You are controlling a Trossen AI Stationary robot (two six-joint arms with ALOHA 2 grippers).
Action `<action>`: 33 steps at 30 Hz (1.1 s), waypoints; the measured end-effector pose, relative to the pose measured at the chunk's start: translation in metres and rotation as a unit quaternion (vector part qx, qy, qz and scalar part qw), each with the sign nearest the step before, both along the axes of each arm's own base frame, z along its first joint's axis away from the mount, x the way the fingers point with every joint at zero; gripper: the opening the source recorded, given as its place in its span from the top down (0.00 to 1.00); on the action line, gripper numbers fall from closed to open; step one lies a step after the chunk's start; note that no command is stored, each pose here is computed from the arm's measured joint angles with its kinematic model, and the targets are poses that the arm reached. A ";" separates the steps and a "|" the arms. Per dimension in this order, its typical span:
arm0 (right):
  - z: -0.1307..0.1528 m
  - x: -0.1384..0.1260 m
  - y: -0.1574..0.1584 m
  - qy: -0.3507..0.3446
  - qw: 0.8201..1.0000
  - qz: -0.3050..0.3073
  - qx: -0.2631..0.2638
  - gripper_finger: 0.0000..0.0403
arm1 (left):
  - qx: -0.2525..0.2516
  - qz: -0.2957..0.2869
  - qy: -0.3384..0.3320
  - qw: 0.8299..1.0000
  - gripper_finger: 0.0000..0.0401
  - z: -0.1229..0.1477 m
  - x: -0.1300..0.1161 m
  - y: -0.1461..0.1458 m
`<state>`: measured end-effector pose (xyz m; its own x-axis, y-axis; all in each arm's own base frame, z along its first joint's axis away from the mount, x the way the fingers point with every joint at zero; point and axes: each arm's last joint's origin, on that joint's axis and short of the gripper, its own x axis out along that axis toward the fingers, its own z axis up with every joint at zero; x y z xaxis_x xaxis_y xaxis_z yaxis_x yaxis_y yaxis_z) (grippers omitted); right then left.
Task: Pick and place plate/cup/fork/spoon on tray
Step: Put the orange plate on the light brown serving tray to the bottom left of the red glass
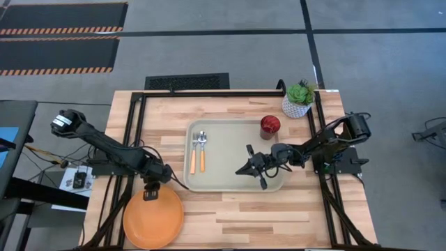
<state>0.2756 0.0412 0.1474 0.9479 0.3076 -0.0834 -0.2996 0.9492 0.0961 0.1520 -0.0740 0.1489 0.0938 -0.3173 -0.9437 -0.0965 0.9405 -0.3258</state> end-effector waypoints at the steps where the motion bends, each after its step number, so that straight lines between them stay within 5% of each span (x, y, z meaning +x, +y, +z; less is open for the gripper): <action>1: 0.000 0.000 0.000 0.000 1.000 0.000 0.000 0.95 | 0.001 -0.005 -0.001 1.000 0.89 0.000 0.000 0.000; 4: 0.000 0.000 0.000 0.001 1.000 0.000 0.003 0.95 | 0.001 -0.013 -0.004 1.000 0.98 0.000 0.000 0.000; 13: 0.000 0.000 0.000 0.003 1.000 -0.002 0.008 0.96 | -0.034 -0.022 -0.018 0.999 0.99 0.010 -0.001 -0.001; 21: 0.000 0.000 0.000 0.005 1.000 -0.002 0.013 0.95 | -0.099 0.032 -0.066 0.992 1.00 0.037 -0.010 0.002; 28: 0.000 0.000 0.000 0.020 0.998 -0.009 0.061 0.96 | -0.087 0.159 -0.142 0.973 1.00 0.051 -0.007 0.014; 33: -0.003 0.001 -0.004 0.068 0.979 -0.050 0.184 0.90 | -0.086 0.276 -0.164 0.943 1.00 0.054 0.006 0.030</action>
